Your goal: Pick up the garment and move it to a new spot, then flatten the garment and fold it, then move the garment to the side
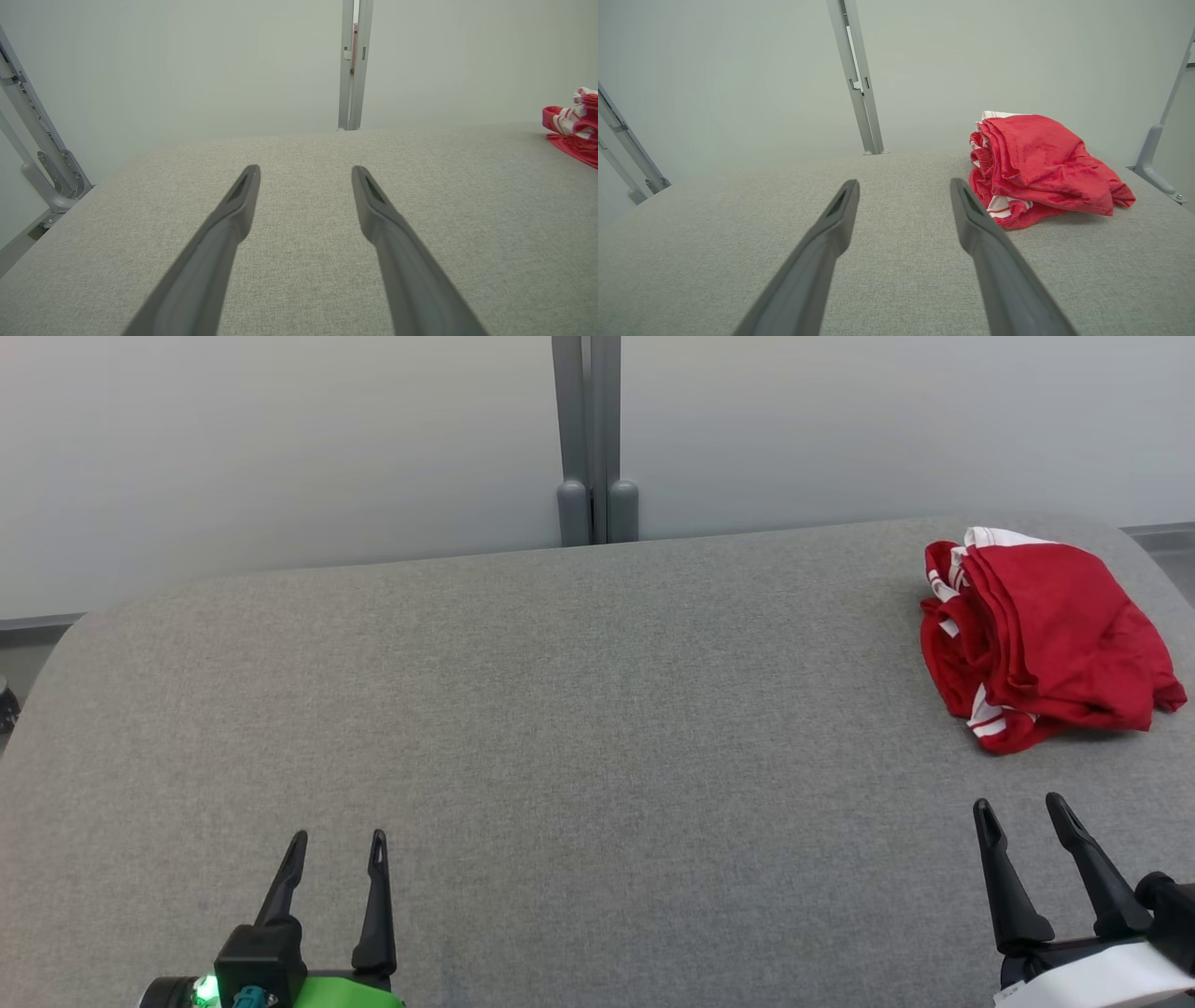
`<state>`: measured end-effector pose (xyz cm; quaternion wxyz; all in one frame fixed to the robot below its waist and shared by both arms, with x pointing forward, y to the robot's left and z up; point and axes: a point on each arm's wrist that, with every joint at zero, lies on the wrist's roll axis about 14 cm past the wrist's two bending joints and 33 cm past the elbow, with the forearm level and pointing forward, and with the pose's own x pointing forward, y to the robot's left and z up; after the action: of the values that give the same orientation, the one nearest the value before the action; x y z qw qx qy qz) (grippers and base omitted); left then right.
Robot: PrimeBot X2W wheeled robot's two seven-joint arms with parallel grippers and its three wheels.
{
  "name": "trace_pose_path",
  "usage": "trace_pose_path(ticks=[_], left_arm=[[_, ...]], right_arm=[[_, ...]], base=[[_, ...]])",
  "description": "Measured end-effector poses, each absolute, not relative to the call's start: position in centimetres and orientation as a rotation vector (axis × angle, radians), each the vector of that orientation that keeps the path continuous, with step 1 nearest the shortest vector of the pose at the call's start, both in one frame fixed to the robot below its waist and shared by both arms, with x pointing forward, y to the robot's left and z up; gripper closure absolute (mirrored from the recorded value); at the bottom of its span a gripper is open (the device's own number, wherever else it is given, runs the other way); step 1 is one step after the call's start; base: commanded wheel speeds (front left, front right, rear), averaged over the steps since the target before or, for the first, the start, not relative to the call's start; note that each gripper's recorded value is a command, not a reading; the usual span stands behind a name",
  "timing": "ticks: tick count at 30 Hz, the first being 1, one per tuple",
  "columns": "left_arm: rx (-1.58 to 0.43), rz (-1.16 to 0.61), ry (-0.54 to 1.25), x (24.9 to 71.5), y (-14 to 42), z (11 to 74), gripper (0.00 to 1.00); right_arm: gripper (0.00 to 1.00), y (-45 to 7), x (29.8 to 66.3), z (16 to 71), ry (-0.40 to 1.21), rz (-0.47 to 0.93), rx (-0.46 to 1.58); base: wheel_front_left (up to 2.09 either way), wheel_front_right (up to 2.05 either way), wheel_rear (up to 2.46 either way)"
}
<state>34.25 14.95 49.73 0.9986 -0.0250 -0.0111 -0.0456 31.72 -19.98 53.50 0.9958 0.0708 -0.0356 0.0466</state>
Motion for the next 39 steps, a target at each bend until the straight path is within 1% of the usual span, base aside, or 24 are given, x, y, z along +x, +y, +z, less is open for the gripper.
trace_pose_path(ticks=[13, 14, 19, 39], left_arm=[[-0.046, -0.090, -0.014, 34.2, 15.0, 49.5, 0.00], [-0.046, -0.091, -0.013, 34.2, 15.0, 49.5, 1.00], [-0.066, -0.088, 0.035, 33.8, 14.7, 48.1, 1.00], [-0.435, -0.001, 0.136, 34.7, 16.6, 47.1, 1.00]], right_arm=[[0.00, -20.1, 31.7, 53.4, -0.070, 0.087, 0.146], [1.00, -20.1, 31.7, 53.4, -0.070, 0.087, 0.146], [1.00, -19.7, 31.5, 52.0, -0.029, 0.081, 0.182], [1.00, -20.2, 33.1, 51.1, 0.000, 0.041, 0.534]], base=[[0.00, 0.00, 0.00], [0.00, 0.00, 0.00], [0.00, 0.00, 0.00], [0.00, 0.00, 0.00]])
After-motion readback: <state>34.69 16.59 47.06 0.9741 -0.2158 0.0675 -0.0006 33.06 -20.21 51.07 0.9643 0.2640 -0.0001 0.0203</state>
